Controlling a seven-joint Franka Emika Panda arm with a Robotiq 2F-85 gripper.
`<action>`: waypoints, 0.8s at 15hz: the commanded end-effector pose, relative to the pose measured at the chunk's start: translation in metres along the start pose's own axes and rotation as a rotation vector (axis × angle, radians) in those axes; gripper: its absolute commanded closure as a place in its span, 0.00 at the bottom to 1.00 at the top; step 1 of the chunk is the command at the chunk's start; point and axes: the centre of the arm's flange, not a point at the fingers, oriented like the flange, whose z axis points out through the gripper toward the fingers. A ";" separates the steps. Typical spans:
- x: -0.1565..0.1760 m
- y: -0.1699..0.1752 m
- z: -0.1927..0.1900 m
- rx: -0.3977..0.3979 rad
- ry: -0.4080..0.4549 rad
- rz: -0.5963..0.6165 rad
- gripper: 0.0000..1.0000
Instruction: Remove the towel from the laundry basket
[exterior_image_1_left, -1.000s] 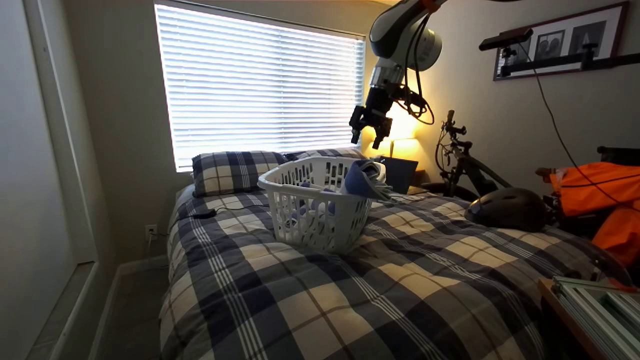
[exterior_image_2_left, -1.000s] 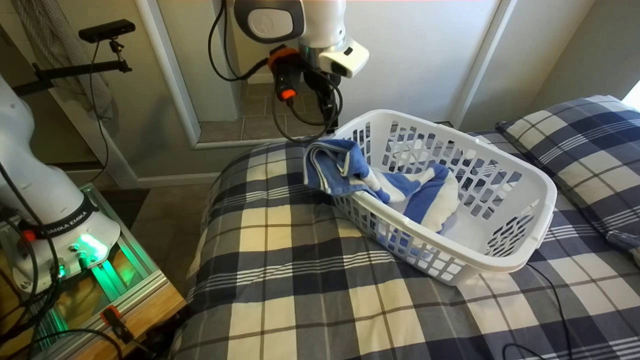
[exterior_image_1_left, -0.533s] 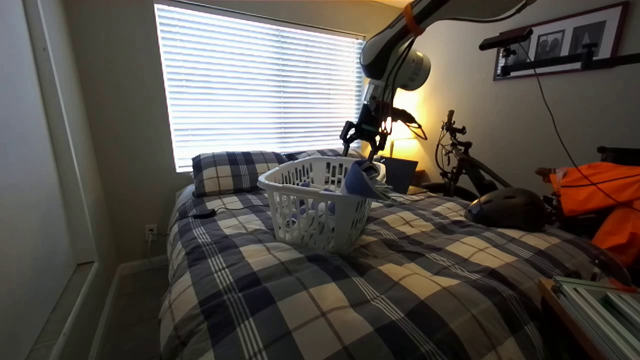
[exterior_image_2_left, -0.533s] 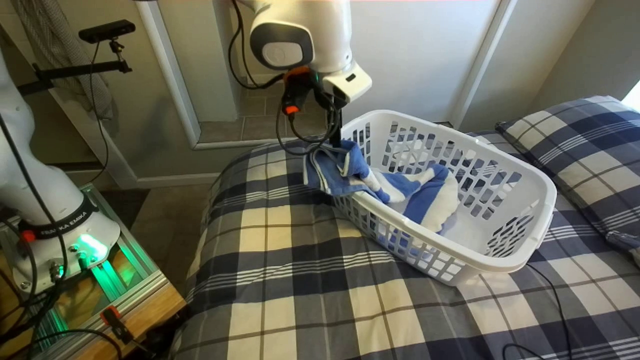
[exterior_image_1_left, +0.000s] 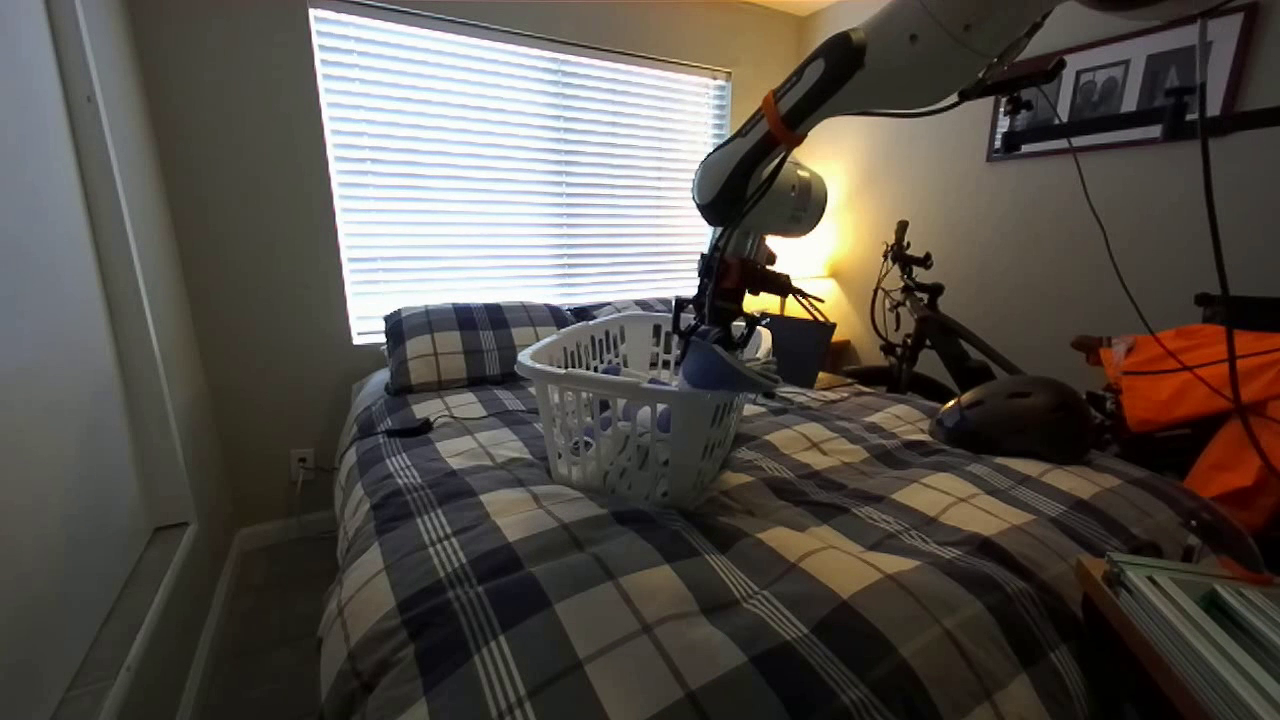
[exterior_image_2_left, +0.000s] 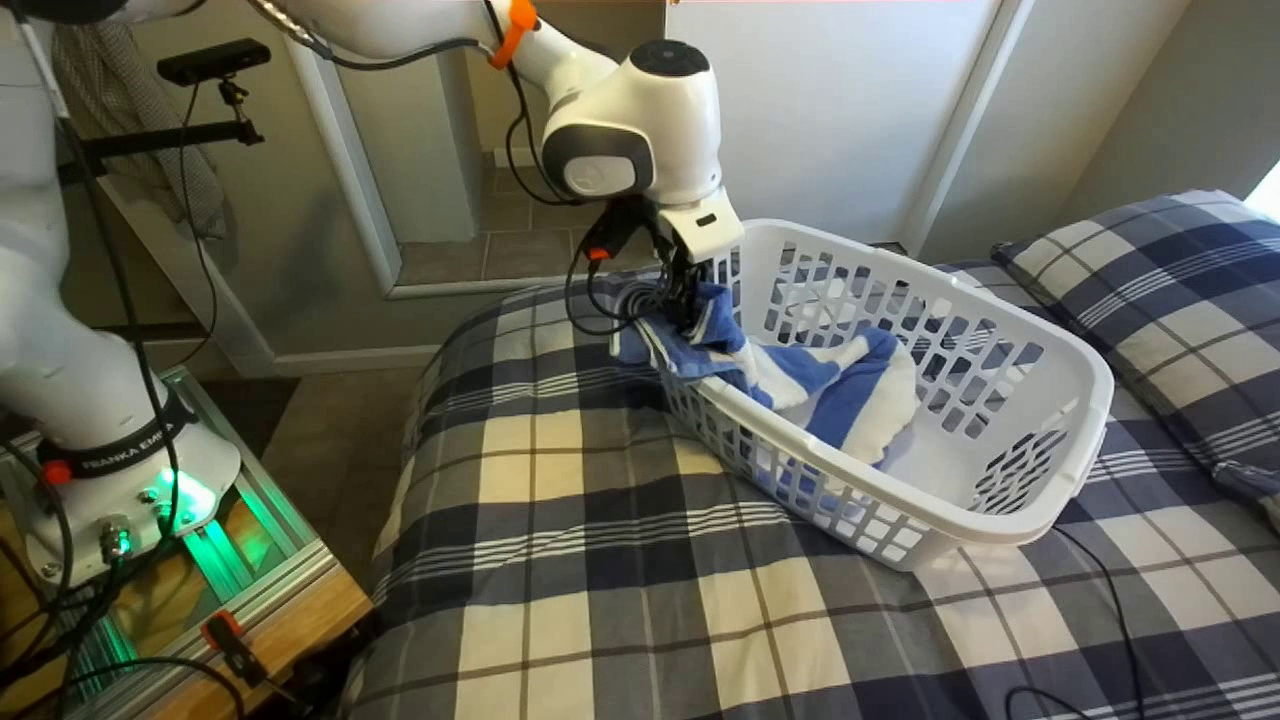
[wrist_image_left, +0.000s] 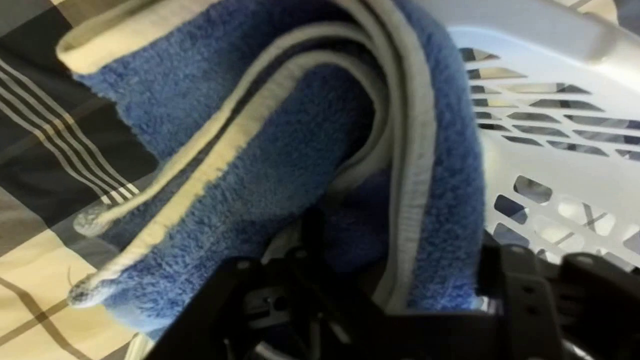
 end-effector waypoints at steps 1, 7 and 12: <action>0.006 -0.011 0.004 -0.027 0.035 0.077 0.62; -0.001 -0.020 -0.038 -0.044 0.131 0.108 0.99; -0.024 -0.013 -0.118 0.002 0.171 0.017 0.98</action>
